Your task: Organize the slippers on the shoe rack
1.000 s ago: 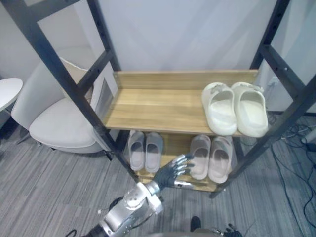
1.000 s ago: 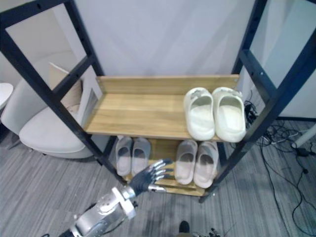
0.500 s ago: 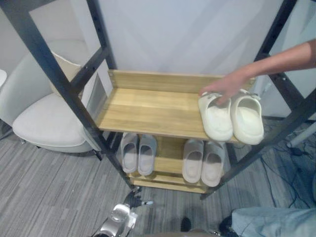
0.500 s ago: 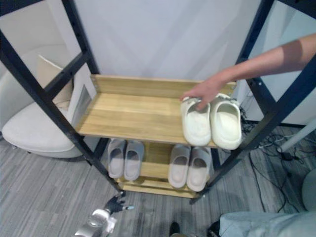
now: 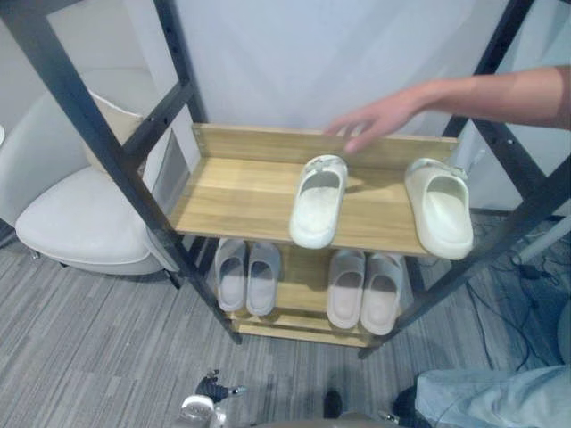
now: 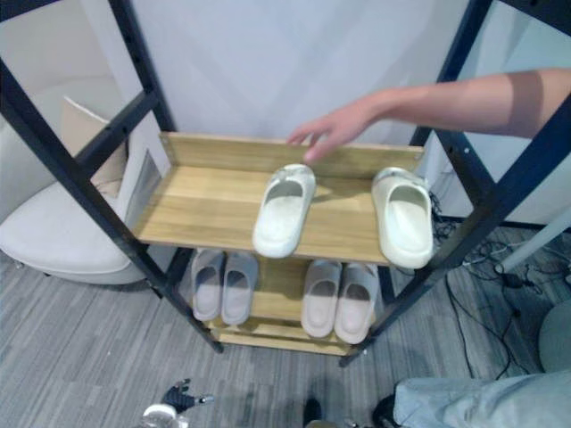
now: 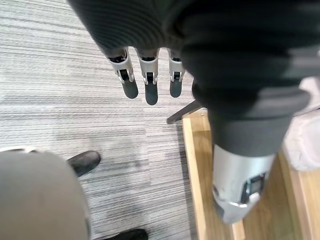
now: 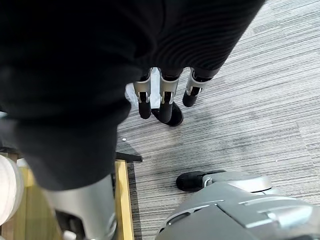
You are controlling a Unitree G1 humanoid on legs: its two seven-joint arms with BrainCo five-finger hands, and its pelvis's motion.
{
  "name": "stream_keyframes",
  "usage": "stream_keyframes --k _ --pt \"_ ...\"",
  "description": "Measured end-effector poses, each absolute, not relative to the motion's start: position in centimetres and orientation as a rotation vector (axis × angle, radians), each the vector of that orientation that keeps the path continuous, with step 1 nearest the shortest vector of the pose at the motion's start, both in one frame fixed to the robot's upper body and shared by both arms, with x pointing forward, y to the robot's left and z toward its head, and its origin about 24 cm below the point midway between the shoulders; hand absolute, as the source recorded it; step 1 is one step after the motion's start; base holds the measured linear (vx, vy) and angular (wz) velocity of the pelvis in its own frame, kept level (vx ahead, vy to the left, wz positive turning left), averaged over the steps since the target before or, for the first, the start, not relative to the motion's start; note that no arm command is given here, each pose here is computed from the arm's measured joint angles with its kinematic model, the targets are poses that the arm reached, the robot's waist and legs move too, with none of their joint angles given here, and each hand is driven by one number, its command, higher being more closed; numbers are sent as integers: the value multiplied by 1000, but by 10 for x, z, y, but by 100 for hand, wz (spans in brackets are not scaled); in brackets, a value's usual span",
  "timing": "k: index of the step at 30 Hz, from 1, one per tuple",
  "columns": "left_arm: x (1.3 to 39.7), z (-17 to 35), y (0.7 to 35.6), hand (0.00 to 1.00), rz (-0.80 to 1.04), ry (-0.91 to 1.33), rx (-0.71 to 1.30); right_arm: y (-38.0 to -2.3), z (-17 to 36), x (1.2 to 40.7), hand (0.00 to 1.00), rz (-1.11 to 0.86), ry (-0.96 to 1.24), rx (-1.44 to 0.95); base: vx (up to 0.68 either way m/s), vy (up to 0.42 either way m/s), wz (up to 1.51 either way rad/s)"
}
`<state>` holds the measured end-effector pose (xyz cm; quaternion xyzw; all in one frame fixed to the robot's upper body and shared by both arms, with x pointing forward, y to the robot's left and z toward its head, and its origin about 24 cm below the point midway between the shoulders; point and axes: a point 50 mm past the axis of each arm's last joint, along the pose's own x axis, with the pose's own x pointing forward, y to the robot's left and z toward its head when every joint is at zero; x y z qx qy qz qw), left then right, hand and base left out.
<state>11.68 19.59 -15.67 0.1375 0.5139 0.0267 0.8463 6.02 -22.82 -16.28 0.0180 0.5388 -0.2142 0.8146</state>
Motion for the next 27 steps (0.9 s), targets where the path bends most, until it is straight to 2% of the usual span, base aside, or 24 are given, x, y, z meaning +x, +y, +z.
stream_keyframes --k 21,24,27 --pt "123 -155 194 0 71 1066 286 -228 -162 71 0 -440 1140 22 5 -1 0" --pt "127 -154 188 0 28 1052 313 -228 -162 71 0 -439 1140 21 0 0 0" --pt "144 -146 168 0 -98 956 370 -227 -162 71 0 -428 1141 16 0 0 0"
